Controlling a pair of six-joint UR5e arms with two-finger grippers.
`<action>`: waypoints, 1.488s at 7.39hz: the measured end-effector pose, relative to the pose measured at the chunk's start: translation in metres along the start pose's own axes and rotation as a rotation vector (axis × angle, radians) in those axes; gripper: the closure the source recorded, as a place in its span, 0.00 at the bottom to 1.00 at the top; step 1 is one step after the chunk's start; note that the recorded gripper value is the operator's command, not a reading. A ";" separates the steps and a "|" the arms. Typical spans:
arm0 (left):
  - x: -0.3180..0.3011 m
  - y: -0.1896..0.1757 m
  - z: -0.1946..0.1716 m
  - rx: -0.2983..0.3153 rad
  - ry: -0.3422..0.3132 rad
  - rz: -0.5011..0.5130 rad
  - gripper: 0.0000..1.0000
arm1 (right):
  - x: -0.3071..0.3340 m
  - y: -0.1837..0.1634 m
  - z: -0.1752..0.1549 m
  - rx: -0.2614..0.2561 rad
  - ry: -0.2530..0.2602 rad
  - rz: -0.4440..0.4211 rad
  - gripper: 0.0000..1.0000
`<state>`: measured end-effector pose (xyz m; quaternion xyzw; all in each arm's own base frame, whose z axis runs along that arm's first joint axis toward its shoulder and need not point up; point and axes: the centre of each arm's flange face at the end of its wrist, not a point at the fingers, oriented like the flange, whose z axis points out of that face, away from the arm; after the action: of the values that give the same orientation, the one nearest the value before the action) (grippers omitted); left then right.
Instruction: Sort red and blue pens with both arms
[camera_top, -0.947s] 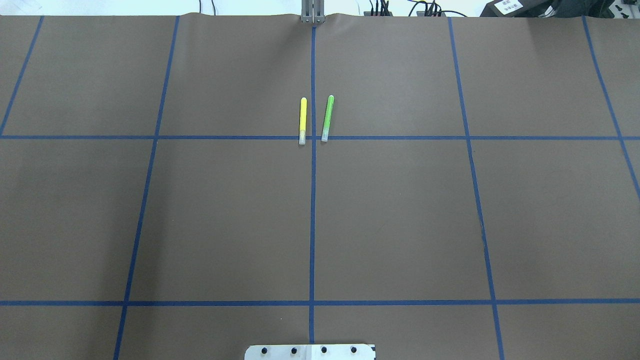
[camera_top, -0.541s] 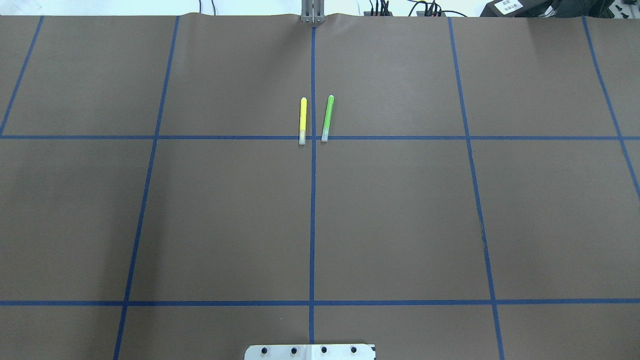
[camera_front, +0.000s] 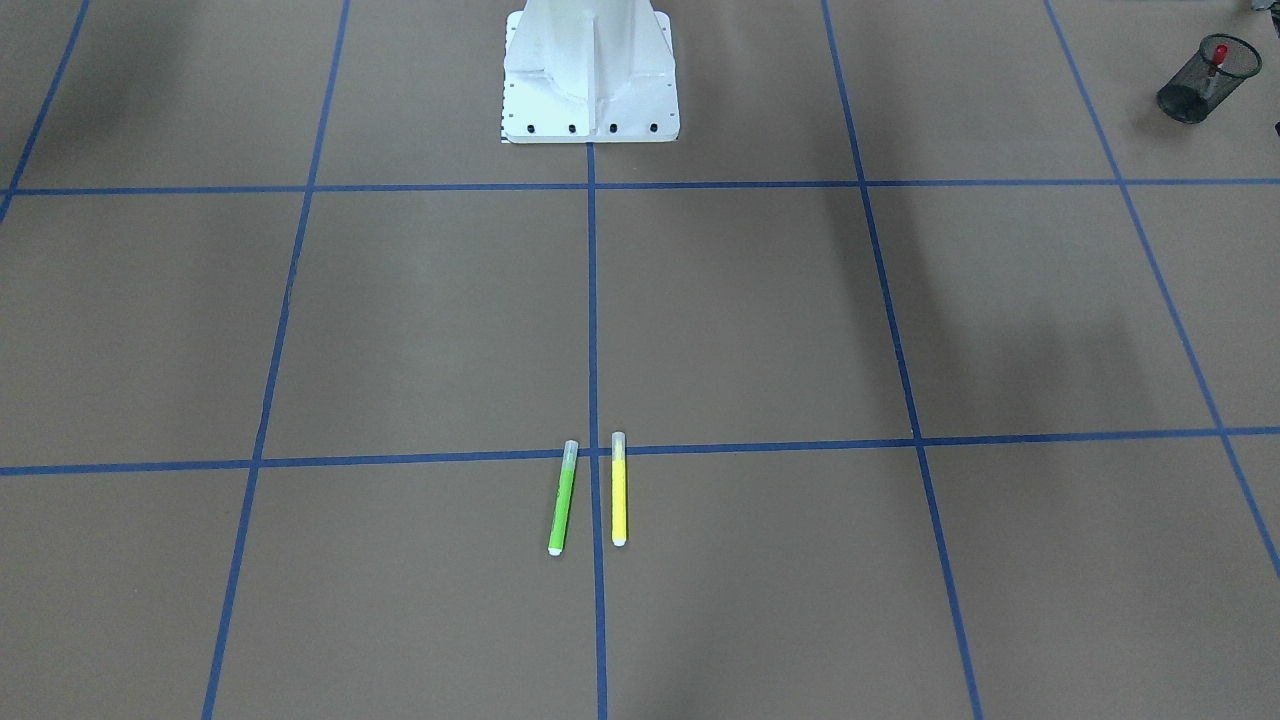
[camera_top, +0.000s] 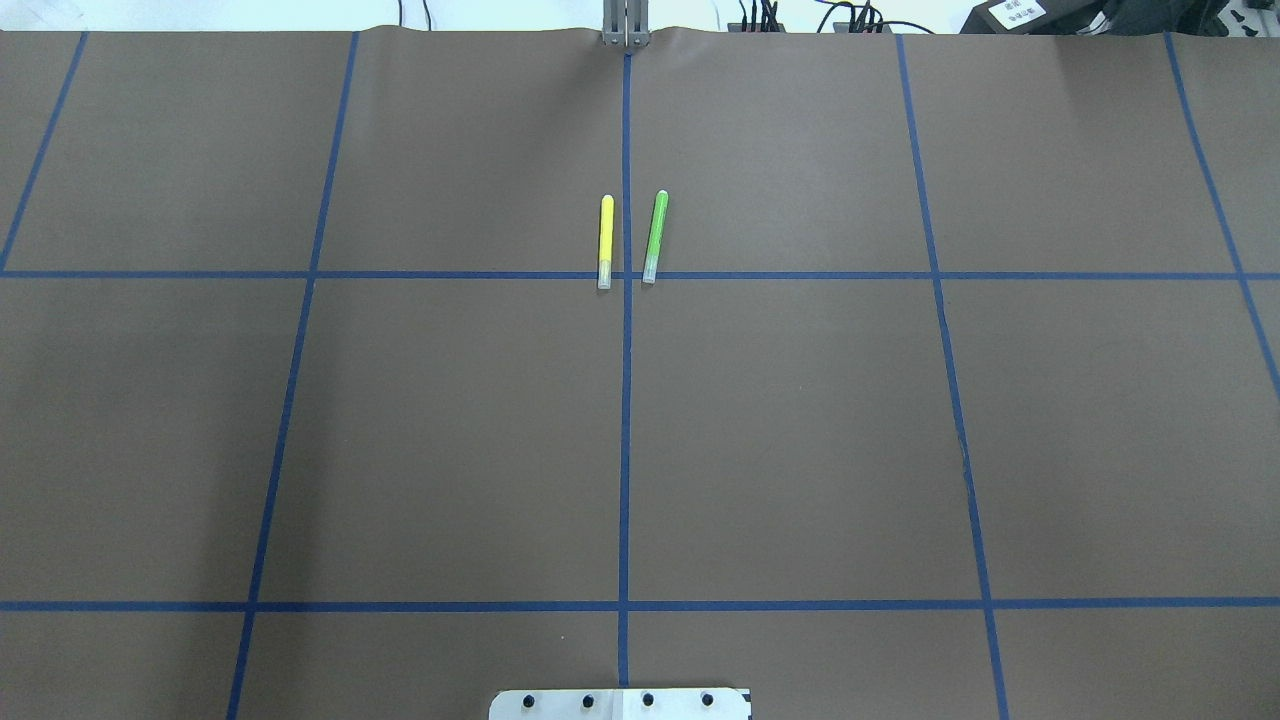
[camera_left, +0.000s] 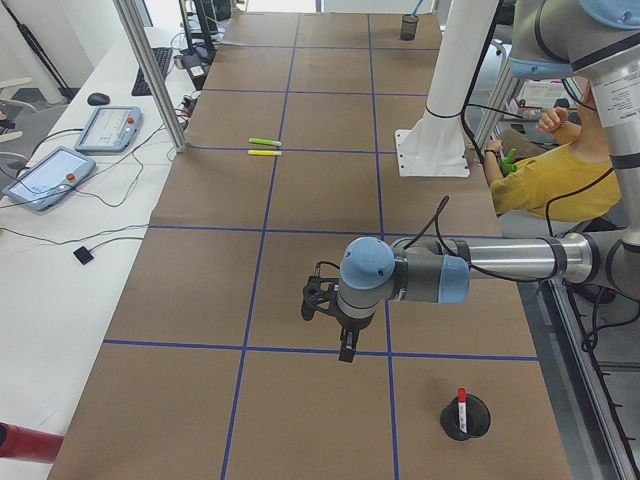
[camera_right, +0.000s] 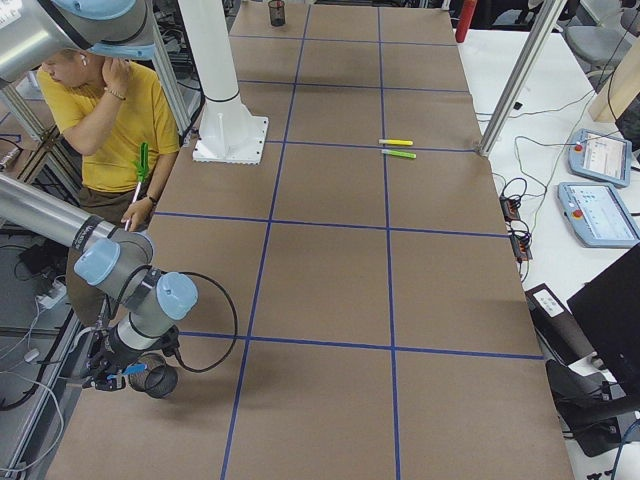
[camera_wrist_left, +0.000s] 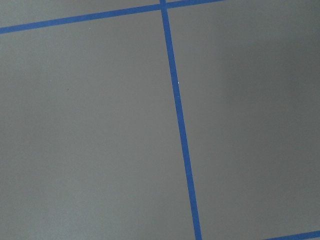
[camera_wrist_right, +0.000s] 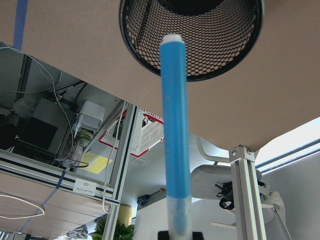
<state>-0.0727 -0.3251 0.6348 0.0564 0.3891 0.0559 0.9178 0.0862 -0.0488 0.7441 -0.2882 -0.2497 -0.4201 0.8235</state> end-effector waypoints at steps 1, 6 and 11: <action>0.000 0.000 0.000 0.000 0.000 0.000 0.00 | 0.003 -0.003 -0.003 -0.002 0.012 -0.013 0.56; -0.001 0.000 0.001 -0.001 0.000 -0.002 0.00 | 0.017 -0.026 -0.026 0.002 0.049 -0.073 0.02; 0.000 0.000 0.000 0.000 0.001 -0.003 0.00 | 0.060 -0.127 -0.167 0.171 0.145 -0.081 0.02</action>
<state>-0.0726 -0.3253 0.6344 0.0560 0.3898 0.0546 0.9176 0.0391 -0.2568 0.6986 -0.1754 -0.2356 -0.4501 0.8433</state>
